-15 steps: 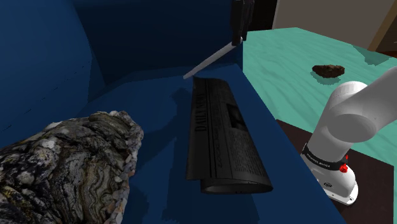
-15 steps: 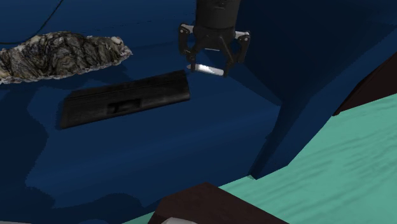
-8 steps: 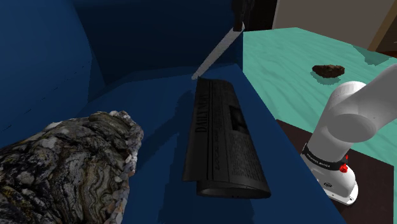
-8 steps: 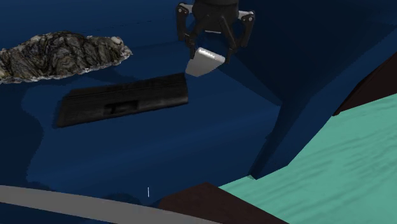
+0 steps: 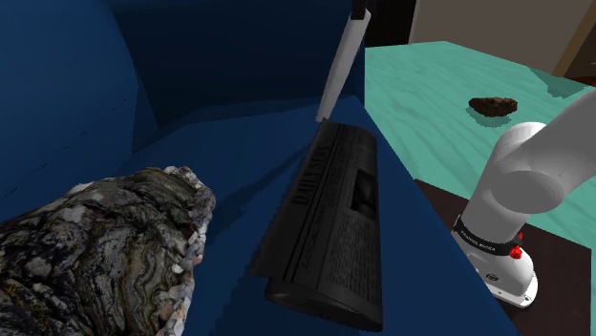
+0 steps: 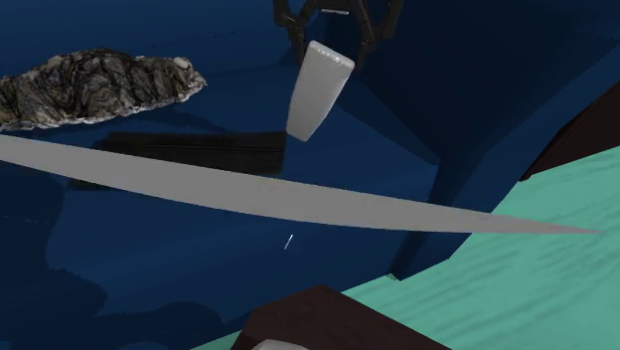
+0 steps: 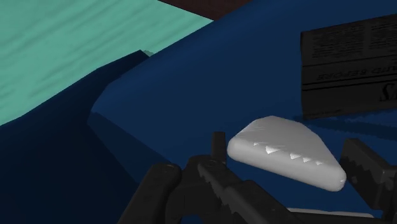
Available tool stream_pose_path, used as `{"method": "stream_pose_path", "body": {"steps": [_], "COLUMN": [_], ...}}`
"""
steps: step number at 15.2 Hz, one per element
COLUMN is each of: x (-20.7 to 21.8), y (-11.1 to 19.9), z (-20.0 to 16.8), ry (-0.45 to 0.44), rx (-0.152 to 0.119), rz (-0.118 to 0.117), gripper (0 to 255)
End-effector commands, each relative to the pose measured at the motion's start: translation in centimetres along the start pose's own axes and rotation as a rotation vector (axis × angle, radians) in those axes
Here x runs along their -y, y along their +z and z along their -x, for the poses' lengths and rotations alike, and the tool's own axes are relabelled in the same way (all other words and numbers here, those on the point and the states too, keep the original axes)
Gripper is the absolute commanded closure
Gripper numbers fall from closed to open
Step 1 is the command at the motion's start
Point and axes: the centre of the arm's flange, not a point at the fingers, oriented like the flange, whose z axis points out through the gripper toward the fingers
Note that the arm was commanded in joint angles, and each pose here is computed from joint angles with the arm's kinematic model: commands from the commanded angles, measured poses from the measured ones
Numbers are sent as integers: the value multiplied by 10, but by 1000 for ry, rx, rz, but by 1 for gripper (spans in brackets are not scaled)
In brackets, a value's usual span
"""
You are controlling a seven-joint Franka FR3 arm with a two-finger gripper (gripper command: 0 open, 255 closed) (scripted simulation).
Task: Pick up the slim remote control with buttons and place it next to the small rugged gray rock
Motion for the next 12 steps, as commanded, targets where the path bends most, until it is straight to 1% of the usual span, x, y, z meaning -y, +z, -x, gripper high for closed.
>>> {"method": "stream_pose_path", "body": {"steps": [1,12], "x": [13,146], "y": [-5,1], "z": [6,64], "ry": [0,0], "rx": [0,0], "rz": [0,0], "gripper": [255,255]}}
